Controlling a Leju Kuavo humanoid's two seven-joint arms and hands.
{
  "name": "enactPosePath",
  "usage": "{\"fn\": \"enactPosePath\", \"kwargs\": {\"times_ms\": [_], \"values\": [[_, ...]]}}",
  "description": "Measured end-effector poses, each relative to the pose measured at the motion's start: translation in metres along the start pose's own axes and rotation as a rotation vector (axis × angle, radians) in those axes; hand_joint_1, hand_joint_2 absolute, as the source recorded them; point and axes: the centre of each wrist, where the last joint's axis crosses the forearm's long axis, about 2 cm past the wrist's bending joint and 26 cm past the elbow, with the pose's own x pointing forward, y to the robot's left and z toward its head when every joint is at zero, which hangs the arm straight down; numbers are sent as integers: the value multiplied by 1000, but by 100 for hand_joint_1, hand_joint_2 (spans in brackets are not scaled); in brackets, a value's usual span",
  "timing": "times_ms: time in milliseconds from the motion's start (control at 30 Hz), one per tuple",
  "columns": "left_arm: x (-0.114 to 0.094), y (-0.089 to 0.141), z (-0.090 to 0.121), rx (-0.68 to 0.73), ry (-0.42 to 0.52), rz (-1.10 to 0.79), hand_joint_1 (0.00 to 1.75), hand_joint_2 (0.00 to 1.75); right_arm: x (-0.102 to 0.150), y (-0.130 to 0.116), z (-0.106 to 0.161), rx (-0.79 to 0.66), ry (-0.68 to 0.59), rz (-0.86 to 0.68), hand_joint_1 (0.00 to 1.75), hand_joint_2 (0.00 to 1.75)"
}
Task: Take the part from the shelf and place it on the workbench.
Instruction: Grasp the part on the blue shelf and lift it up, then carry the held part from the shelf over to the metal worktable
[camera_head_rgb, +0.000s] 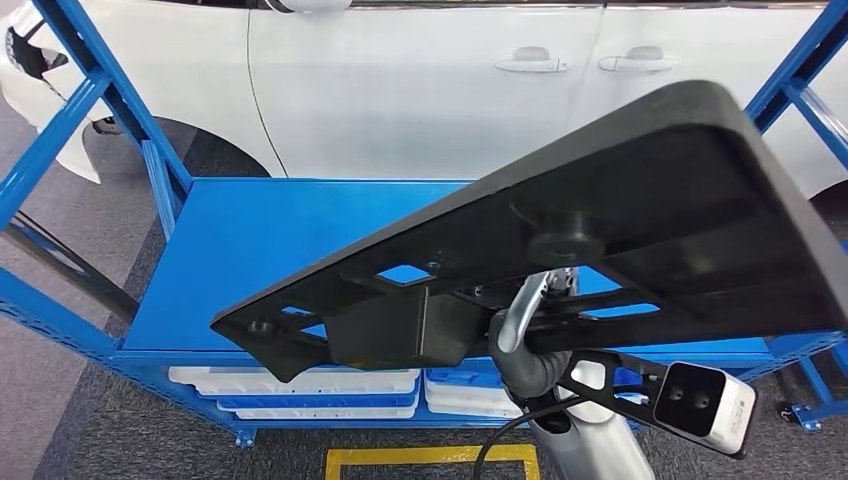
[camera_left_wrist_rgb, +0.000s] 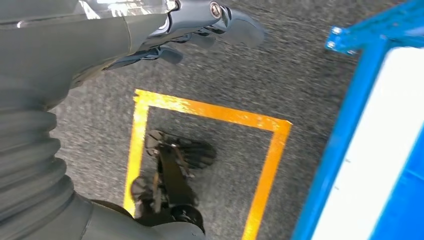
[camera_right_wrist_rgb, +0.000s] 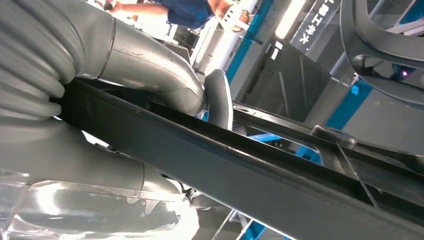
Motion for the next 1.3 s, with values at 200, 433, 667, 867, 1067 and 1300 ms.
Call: {"fn": "enactPosePath", "kwargs": {"times_ms": [200,433,667,867,1067,1300], "values": [[0,-2,0,7,24,-15,0,175,-2,3,-5,9,-5,-5,175,175],[-3,-2,2,17,60,-31,0,175,0,1,0,2,-4,-35,175,175],[-3,-1,2,33,88,-56,0,175,7,-5,13,23,17,-70,175,175],[-4,-2,3,34,118,-81,0,175,13,-10,18,30,15,-64,175,175],[-7,-4,5,20,147,-86,0,175,18,-12,29,15,46,-39,175,175],[-10,-2,7,71,201,-98,0,175,31,-27,34,0,51,39,175,175]]}}
